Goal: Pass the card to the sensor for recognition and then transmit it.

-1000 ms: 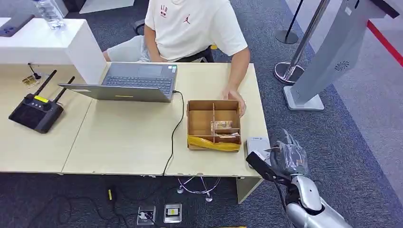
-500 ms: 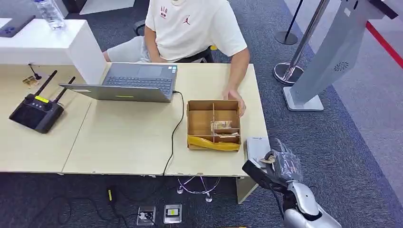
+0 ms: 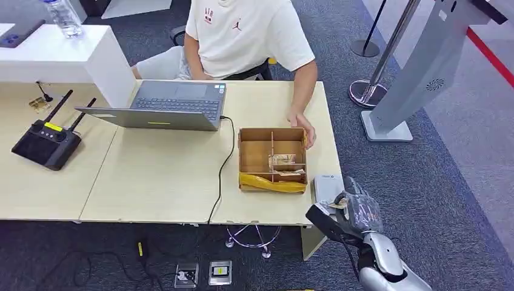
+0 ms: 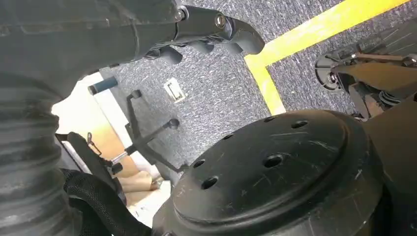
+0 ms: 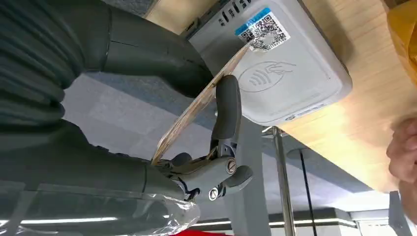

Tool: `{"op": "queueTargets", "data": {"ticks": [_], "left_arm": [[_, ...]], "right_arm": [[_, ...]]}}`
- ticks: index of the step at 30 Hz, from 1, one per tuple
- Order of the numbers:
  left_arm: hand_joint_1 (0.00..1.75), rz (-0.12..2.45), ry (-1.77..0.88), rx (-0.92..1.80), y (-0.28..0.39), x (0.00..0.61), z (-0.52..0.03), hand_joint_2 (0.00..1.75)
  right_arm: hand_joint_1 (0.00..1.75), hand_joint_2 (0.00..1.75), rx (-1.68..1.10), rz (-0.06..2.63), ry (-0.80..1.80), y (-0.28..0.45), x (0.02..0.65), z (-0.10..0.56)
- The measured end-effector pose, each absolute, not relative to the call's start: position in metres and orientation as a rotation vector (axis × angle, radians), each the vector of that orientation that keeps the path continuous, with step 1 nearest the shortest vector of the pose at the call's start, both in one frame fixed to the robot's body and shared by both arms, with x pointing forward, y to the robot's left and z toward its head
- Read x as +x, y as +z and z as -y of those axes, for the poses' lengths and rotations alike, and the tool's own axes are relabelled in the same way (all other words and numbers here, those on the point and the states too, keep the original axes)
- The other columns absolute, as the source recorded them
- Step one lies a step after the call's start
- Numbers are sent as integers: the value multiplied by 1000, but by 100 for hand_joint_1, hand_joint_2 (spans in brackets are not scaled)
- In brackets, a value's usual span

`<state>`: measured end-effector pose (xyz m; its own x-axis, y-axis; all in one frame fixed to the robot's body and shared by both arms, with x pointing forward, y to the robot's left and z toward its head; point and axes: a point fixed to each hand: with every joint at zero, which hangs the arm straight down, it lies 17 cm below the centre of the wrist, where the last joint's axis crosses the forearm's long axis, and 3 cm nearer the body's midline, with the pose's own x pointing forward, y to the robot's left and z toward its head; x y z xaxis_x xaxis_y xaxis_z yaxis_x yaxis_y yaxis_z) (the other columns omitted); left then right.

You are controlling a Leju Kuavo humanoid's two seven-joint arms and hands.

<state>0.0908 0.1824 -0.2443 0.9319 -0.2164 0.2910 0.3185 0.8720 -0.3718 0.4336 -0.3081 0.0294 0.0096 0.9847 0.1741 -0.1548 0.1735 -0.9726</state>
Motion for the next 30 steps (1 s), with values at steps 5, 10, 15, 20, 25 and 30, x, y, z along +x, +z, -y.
{"op": "queueTargets", "data": {"ticks": [5, 10, 15, 20, 25, 30], "left_arm": [[0, 244, -283, -428, -244, 91, -182, 175], [0, 244, -284, -427, -244, 91, -183, 175], [0, 244, -289, -427, -245, 90, -183, 175], [0, 244, -298, -427, -244, 91, -182, 175], [0, 242, -314, -426, -245, 90, -182, 175], [0, 245, -338, -427, -244, 91, -181, 175]], "right_arm": [[175, 175, -976, 1181, 1154, 30, 434, 308], [175, 175, -1009, 1198, 1168, 35, 435, 307], [175, 175, -1067, 1233, 1180, 52, 441, 305], [175, 175, -1162, 1330, 1154, 105, 461, 298], [175, 175, -1243, 1425, 1150, 167, 488, 286], [175, 175, -1298, 1490, 1158, 224, 517, 275]]}}
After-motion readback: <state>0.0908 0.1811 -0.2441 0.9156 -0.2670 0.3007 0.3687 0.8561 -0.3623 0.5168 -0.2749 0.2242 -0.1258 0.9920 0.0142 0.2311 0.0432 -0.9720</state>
